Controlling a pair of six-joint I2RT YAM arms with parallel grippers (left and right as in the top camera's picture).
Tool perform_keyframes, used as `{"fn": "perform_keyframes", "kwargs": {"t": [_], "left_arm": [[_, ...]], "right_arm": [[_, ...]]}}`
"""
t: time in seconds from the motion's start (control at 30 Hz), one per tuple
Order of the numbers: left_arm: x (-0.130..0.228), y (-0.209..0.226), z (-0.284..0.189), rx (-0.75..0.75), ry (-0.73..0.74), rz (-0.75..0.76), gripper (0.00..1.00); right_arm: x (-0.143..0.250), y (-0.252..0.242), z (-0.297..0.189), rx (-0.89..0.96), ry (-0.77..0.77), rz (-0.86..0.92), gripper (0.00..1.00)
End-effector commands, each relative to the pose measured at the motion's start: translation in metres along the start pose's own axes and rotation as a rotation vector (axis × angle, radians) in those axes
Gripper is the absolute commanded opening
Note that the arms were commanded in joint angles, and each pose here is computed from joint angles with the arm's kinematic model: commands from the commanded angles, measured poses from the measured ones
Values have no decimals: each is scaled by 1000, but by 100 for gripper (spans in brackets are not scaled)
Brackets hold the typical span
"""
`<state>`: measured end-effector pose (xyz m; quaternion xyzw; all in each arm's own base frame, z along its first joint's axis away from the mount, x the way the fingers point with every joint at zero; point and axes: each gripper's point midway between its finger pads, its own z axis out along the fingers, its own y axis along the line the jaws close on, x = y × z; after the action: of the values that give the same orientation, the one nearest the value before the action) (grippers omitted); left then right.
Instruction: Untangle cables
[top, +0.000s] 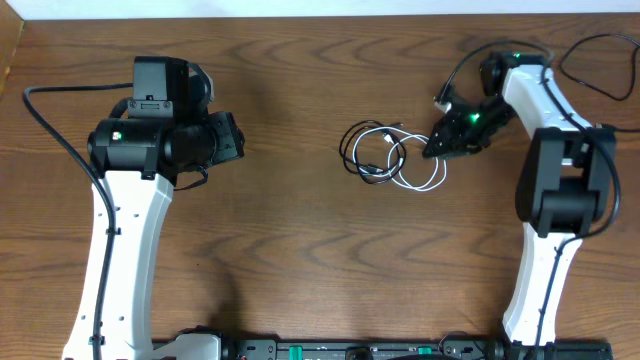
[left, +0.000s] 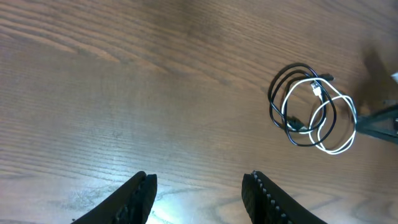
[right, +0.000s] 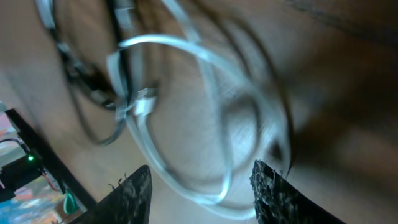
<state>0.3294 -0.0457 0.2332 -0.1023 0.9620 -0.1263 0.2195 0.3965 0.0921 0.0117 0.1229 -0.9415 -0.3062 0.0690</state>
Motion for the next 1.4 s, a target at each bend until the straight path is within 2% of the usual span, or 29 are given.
{"fn": "perform_keyframes", "kwargs": {"t": [0.0, 0.13, 0.17, 0.2, 0.23, 0.3, 0.4, 0.5, 0.67, 0.87, 1.07, 1.37], "left_arm": [[-2, 1, 1, -9, 1, 6, 50], [-2, 1, 1, -10, 1, 6, 50], [-2, 1, 1, -9, 0, 6, 50], [-2, 1, 1, -9, 1, 6, 50], [-2, 1, 1, -9, 1, 6, 50], [-2, 1, 1, -9, 1, 6, 50], [-2, 1, 1, -9, 1, 6, 50], [-2, 1, 1, -9, 1, 6, 50], [-2, 1, 1, -9, 1, 6, 50], [-2, 1, 1, -9, 0, 6, 50], [-2, 1, 1, -9, -1, 6, 50], [-3, 0, 1, -8, -3, 7, 50]], "right_arm": [[2, -10, 25, -36, 37, -1, 47], [2, -5, 43, -123, 46, -52, 41], [1, -4, 45, -121, 48, -56, 34], [1, -4, 45, -121, 47, -58, 21], [0, -3, 44, -119, 43, -60, 1], [-1, -3, 40, -119, 38, -54, 1], [-3, 17, 2, -139, -1, -49, 1], [-8, 52, -49, -110, -98, -121, 1], [-8, 134, -137, 2, -341, -277, 1], [9, 221, -215, 193, -655, -353, 1], [16, 295, -259, 168, -906, -442, 1], [1, 325, -288, 75, -1066, -415, 1]]}}
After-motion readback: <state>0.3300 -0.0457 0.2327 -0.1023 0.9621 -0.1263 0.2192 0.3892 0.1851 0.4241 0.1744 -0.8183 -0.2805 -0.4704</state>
